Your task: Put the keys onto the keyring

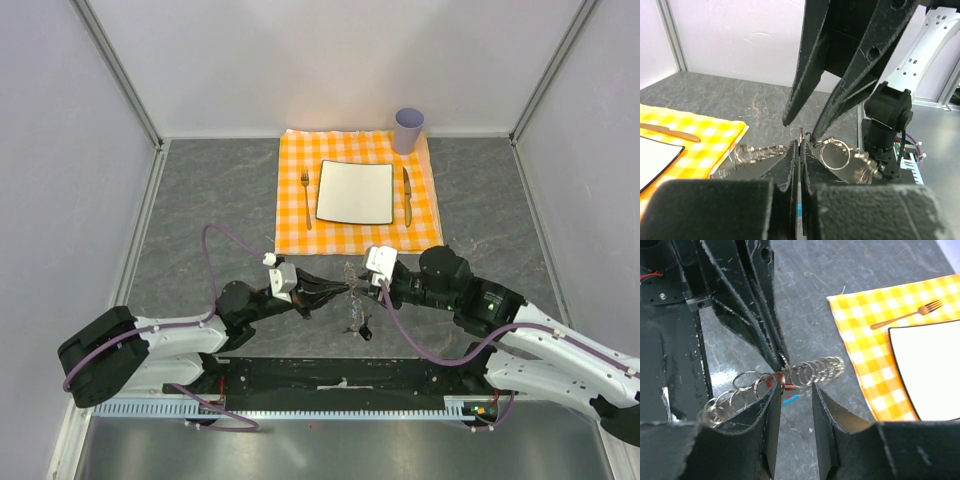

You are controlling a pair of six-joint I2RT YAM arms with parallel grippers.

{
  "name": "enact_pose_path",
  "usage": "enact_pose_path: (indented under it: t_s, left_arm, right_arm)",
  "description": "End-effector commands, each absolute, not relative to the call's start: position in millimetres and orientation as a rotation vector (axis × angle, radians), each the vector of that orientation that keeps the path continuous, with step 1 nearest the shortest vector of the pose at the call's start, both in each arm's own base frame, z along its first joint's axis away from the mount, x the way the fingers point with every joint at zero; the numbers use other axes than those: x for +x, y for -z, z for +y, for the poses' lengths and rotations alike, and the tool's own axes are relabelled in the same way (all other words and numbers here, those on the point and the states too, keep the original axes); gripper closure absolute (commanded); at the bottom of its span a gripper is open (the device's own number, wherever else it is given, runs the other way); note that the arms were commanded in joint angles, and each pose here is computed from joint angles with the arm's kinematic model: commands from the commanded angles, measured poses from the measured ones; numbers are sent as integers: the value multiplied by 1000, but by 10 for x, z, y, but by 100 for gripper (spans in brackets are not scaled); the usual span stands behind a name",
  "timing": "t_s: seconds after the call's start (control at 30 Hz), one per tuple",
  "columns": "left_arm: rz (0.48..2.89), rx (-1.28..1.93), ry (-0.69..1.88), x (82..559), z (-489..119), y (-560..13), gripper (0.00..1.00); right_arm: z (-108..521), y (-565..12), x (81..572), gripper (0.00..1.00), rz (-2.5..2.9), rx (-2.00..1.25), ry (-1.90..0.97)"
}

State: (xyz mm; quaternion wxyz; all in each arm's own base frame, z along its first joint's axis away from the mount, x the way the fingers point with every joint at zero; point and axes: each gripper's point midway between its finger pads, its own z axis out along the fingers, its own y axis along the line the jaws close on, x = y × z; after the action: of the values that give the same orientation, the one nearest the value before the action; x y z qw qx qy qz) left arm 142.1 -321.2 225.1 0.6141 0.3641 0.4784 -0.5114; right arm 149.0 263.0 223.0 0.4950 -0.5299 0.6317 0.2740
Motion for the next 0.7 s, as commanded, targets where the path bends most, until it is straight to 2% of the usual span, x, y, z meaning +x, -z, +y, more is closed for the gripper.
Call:
enact_pose_path:
  t_s: [0.0, 0.67]
  left_arm:
    - [919, 816, 1184, 1325, -3153, -2644, 98]
    - [955, 811, 1166, 1389, -3165, -2601, 98]
  right_arm:
    - [2639, -2555, 1592, 62, 1464, -1230, -629]
    - [2681, -2791, 1543, 62, 1381, -1237, -664]
